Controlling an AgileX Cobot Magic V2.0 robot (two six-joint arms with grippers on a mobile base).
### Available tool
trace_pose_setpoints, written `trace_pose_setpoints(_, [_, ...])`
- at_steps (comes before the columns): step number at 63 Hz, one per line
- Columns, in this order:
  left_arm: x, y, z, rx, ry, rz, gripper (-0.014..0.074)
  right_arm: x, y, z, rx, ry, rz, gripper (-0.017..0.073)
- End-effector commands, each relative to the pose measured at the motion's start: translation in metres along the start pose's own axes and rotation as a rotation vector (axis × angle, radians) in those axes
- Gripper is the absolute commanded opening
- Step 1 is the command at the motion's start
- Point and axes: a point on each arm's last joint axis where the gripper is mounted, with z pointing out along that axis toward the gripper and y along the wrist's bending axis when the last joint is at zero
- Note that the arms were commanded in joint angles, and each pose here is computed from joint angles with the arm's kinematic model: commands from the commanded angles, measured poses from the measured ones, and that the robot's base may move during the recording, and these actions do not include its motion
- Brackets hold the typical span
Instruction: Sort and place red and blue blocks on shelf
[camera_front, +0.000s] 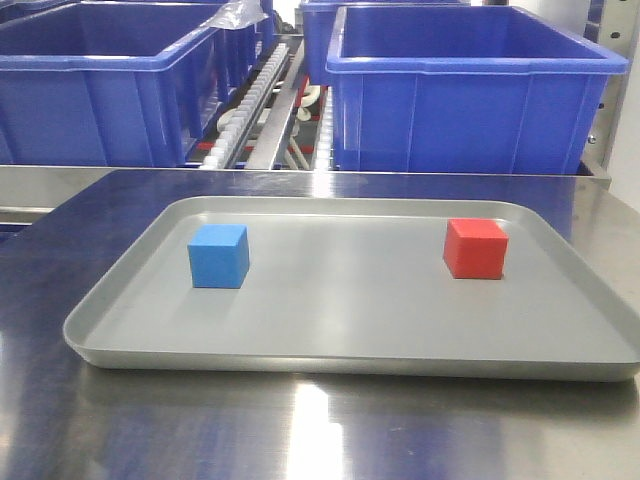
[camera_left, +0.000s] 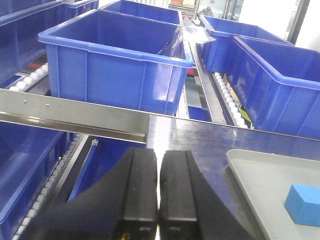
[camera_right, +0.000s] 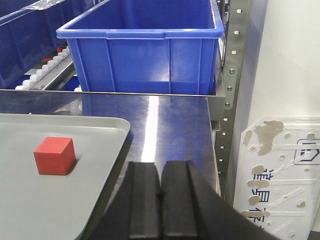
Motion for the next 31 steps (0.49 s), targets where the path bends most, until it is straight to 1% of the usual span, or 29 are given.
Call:
trace_pose_setpoints(1, [0.0038,0.0005,-0.0003,0.014,-0.062,-0.013,0.0127,-0.0151,0.0021,-0.0028,-0.016,-0.115,-0.009,0.0056])
trace_pose_setpoints(31, [0.0038,0.0005,-0.0003,0.014,-0.062,-0.013,0.0127,-0.0151,0.0021,-0.0028,-0.016,-0.115,-0.009,0.0056])
